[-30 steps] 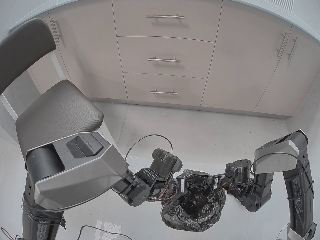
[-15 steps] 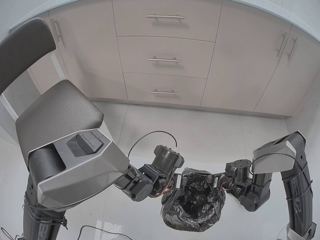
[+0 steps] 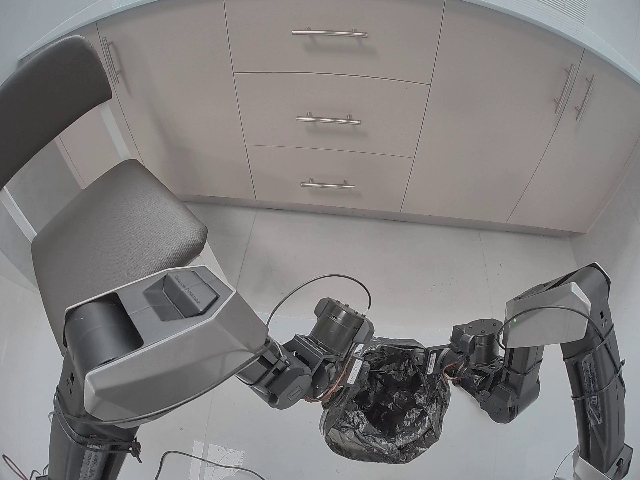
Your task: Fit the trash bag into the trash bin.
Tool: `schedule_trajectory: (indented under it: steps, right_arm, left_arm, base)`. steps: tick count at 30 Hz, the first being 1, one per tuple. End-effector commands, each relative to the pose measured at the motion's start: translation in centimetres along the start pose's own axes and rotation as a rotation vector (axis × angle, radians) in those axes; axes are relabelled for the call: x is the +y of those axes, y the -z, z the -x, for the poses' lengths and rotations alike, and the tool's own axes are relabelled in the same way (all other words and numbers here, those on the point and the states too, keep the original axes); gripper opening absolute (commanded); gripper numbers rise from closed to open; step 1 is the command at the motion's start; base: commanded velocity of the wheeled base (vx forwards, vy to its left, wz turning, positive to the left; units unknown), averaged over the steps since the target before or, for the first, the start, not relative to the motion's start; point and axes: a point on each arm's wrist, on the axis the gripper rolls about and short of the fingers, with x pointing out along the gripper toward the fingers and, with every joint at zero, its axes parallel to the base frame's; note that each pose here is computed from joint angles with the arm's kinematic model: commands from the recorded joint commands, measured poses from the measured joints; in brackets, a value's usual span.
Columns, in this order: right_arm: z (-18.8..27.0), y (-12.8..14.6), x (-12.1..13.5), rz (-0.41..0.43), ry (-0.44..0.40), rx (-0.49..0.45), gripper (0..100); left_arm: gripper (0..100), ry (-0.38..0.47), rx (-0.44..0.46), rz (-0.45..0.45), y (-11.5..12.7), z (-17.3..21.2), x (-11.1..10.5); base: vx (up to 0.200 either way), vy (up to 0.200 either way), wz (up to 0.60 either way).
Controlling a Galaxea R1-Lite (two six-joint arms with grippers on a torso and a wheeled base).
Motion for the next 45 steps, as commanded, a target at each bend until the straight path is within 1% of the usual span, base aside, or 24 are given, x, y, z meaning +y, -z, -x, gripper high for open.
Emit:
schedule_trajectory:
  steps: [1,7,8,13,16,19,20,21,23,28,31,33,35,36,37,39,40,42,45]
  right_arm:
    - [0.0,-0.1,0.4,0.0,-0.012,-0.019,100]
    - [-0.1,-0.3,0.4,-0.015,-0.013,-0.026,100]
    - [-0.2,-0.4,0.4,-0.019,-0.015,-0.03,100]
    - [-0.2,-0.2,0.6,-0.018,-0.02,-0.027,100]
    - [-0.2,-0.2,0.7,-0.017,-0.02,-0.025,100]
    - [-0.1,-0.2,0.8,-0.017,-0.024,-0.025,100]
    - [-0.1,-0.2,0.8,-0.017,-0.024,-0.025,100]
    - [-0.1,-0.2,0.8,-0.017,-0.024,-0.025,100]
    - [-0.1,-0.1,0.8,-0.016,-0.024,-0.023,100]
    - [-0.1,-0.1,0.8,-0.019,-0.023,-0.025,100]
    - [-0.1,-0.1,0.8,-0.019,-0.023,-0.025,100]
    - [-0.2,-0.2,0.8,-0.019,-0.023,-0.026,100]
    - [-0.2,-0.2,0.8,-0.019,-0.023,-0.026,100]
    - [-0.3,-0.3,0.8,-0.022,-0.021,-0.031,100]
    - [-0.3,-0.3,0.8,-0.022,-0.021,-0.033,100]
    - [-0.4,-0.4,0.8,-0.024,-0.021,-0.039,100]
    - [-0.5,-0.4,0.8,-0.026,-0.02,-0.042,100]
    - [-0.7,-0.4,0.9,-0.026,-0.018,-0.046,100]
    - [-1.1,-0.2,0.8,-0.028,-0.014,-0.048,100]
  left_arm:
    - [100,-0.009,0.011,-0.034,0.4,-0.4,0.2]
    - [100,-0.011,0.02,-0.063,0.5,-0.5,0.2]
    - [100,-0.021,0.021,-0.071,0.5,-0.7,0.7]
    - [100,-0.022,0.013,-0.064,0.1,-0.4,1.0]
    - [100,-0.014,0.005,-0.064,0.0,0.0,0.7]
    - [100,0.012,-0.003,-0.064,0.0,0.7,-0.7]
    - [100,0.013,-0.003,-0.065,0.0,0.7,-0.7]
    - [100,0.024,-0.003,-0.074,0.1,0.9,-1.3]
    - [100,0.033,0.0,-0.085,0.4,0.9,-1.9]
    - [100,0.028,0.027,-0.099,1.3,0.0,-2.1]
    - [100,0.012,0.049,-0.094,1.7,-0.8,-1.4]
    - [100,-0.003,0.061,-0.084,1.7,-1.1,-0.7]
    - [100,-0.009,0.064,-0.082,1.7,-1.2,-0.5]
    - [100,-0.027,0.071,-0.071,1.4,-1.6,0.4]
    - [100,-0.032,0.074,-0.07,1.3,-1.7,0.6]
    - [100,-0.061,0.086,-0.068,1.2,-2.0,1.1]
    - [100,-0.102,0.087,-0.064,0.9,-2.4,1.4]
    - [100,-0.152,0.074,-0.055,0.2,-2.8,1.7]
    - [100,-0.17,0.057,-0.045,-0.8,-3.1,1.8]
  base:
    - [0.0,0.0,0.0]
    - [0.0,0.0,0.0]
    - [0.0,0.0,0.0]
    - [0.0,0.0,0.0]
    - [0.0,0.0,0.0]
    - [0.0,0.0,0.0]
    - [0.0,0.0,0.0]
    - [0.0,0.0,0.0]
    - [0.0,0.0,0.0]
    - [0.0,0.0,0.0]
    - [0.0,0.0,0.0]
    - [0.0,0.0,0.0]
    - [0.0,0.0,0.0]
    - [0.0,0.0,0.0]
    - [0.0,0.0,0.0]
    - [0.0,0.0,0.0]
    - [0.0,0.0,0.0]
    - [0.0,0.0,0.0]
    - [0.0,0.0,0.0]
